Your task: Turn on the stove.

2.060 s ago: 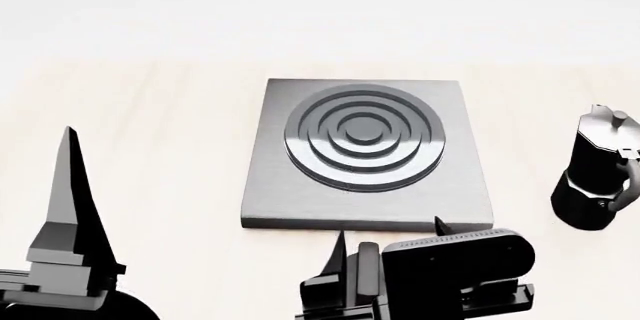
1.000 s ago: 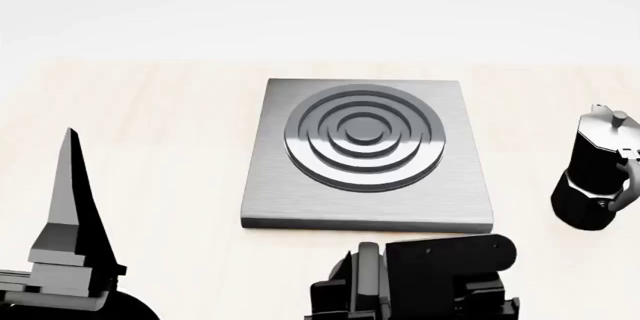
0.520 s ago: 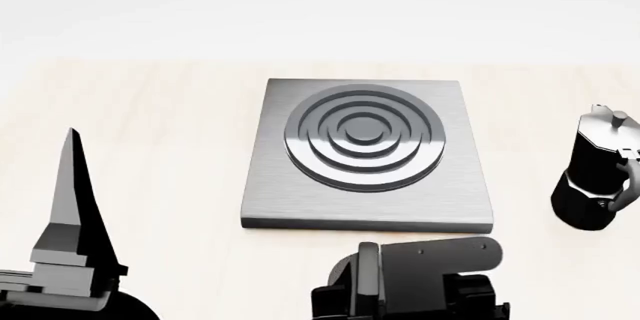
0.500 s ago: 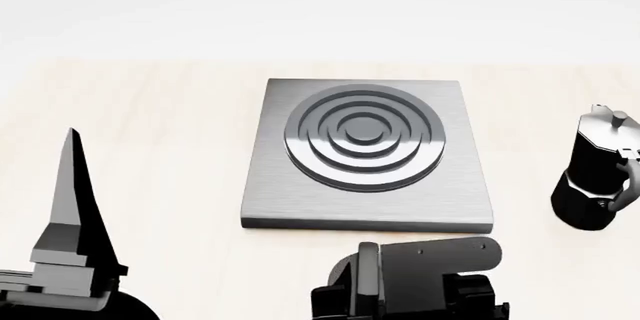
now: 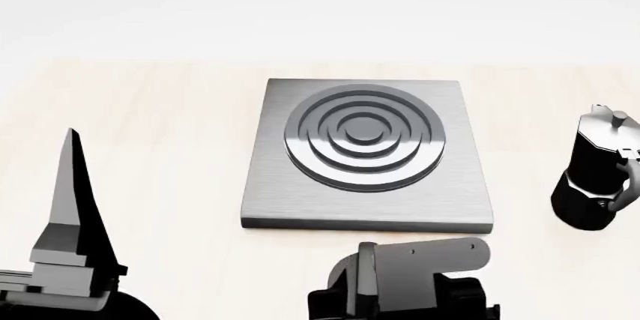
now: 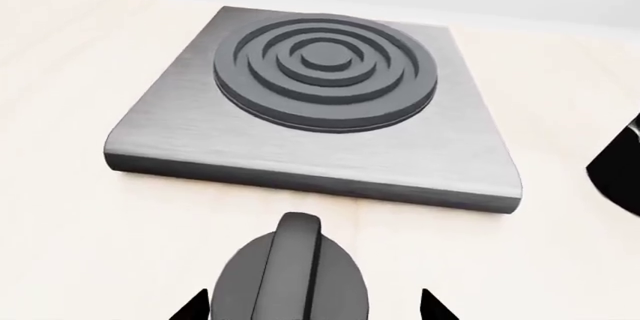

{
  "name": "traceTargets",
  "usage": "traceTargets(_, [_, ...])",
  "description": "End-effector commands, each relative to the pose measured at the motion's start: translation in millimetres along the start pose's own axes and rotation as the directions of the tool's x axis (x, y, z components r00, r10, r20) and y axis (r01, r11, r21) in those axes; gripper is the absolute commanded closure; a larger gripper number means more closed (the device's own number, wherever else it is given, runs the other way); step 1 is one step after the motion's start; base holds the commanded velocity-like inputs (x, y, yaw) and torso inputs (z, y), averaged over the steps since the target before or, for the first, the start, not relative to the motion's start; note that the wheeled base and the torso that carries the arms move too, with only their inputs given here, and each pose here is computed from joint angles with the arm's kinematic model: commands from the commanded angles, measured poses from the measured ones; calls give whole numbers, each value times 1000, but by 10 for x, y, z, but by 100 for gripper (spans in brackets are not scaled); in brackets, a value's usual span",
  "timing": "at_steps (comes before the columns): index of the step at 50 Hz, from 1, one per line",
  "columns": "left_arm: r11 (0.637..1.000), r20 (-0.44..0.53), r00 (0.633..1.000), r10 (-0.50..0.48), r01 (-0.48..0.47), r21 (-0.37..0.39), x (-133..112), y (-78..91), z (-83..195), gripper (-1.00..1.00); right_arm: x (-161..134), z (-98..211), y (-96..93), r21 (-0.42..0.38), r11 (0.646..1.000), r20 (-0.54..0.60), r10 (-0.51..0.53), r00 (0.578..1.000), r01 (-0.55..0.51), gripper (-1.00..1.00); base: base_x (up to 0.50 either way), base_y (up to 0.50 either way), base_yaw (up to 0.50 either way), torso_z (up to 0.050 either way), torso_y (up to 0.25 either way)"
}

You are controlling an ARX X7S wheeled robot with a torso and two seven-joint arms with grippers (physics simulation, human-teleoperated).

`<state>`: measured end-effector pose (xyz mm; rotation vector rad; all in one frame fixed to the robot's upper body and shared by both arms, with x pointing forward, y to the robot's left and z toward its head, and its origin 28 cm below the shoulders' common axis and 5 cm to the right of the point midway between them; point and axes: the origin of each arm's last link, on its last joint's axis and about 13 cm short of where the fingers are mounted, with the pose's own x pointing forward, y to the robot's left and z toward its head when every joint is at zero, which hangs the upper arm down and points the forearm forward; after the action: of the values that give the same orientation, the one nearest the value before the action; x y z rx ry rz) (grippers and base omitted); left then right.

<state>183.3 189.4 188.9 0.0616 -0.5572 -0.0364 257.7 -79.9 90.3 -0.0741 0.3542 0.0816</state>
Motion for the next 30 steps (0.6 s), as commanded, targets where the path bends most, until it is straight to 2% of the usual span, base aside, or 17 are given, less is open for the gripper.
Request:
traceTargets(1, [1000, -2, 1000, 0, 0, 0, 3, -1, -3, -100, 42, -21, -1, 6, 1000, -26, -1, 1000, 1, -100, 0, 0, 0, 0, 0])
traceTargets(30, [1000, -2, 1000, 2, -2, 1, -41, -3, -72, -100, 127, -95, 6, 12, 1000, -71, 10, 997, -9, -100, 0, 0, 0, 0, 0])
